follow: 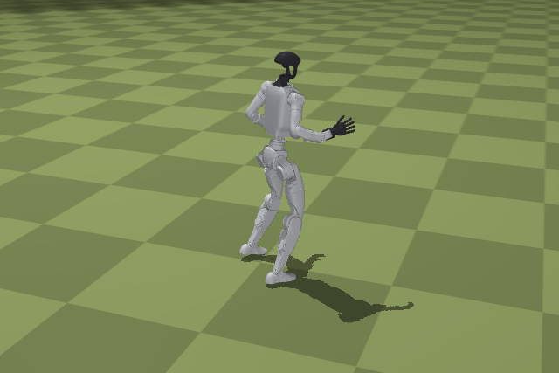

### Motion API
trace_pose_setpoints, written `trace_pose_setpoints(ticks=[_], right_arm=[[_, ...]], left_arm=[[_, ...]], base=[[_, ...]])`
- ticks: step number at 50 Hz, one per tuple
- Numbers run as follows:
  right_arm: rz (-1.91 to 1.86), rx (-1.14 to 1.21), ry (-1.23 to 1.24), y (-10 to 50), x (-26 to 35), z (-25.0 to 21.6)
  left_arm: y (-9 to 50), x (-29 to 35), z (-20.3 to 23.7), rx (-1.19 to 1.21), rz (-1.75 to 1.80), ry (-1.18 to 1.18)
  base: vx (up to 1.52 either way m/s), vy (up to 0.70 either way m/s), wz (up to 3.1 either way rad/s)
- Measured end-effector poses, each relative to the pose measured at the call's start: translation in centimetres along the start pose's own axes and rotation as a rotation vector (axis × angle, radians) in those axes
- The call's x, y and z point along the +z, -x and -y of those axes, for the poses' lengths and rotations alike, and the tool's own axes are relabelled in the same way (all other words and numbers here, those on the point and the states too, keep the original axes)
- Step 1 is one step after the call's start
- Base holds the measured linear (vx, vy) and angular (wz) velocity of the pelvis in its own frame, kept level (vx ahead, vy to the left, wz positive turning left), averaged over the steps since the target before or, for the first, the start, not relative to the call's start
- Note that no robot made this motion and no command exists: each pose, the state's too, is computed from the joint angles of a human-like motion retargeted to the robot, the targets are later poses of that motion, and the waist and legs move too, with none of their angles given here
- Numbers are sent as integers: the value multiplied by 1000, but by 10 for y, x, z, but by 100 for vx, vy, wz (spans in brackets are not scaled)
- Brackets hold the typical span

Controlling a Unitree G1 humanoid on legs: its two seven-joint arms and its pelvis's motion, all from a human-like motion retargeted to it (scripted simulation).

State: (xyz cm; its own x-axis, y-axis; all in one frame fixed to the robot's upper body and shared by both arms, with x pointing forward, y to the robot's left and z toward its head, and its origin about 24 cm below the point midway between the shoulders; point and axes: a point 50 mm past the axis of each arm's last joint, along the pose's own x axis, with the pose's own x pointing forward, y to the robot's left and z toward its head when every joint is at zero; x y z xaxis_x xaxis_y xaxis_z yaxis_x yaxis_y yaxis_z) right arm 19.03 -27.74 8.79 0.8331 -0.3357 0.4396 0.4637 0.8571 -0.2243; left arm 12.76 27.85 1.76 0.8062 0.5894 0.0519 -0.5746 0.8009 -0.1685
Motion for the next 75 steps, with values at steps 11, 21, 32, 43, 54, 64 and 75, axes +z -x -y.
trace_pose_setpoints(ticks=[11,21,32,43,54,64,75], right_arm=[[-74,237,9,10,-14,-36],[290,356,36,-4,61,-27],[246,109,161,-14,52,8],[149,275,78,-24,29,-37],[282,578,40,-11,64,-68],[287,733,-4,2,68,-88],[257,846,-56,13,66,-106]], left_arm=[[-34,6,43,-197,106,-148],[-29,62,73,-486,312,-55],[-22,50,46,-308,222,85],[-28,28,66,-409,117,164],[-20,36,101,-748,119,-14],[-14,22,125,-917,111,-178],[5,-6,130,-1039,-31,-233]], base=[[10,12,19],[6,-3,4],[3,-4,-5],[2,10,-10],[-7,13,7],[-2,2,5],[-1,-7,-5]])
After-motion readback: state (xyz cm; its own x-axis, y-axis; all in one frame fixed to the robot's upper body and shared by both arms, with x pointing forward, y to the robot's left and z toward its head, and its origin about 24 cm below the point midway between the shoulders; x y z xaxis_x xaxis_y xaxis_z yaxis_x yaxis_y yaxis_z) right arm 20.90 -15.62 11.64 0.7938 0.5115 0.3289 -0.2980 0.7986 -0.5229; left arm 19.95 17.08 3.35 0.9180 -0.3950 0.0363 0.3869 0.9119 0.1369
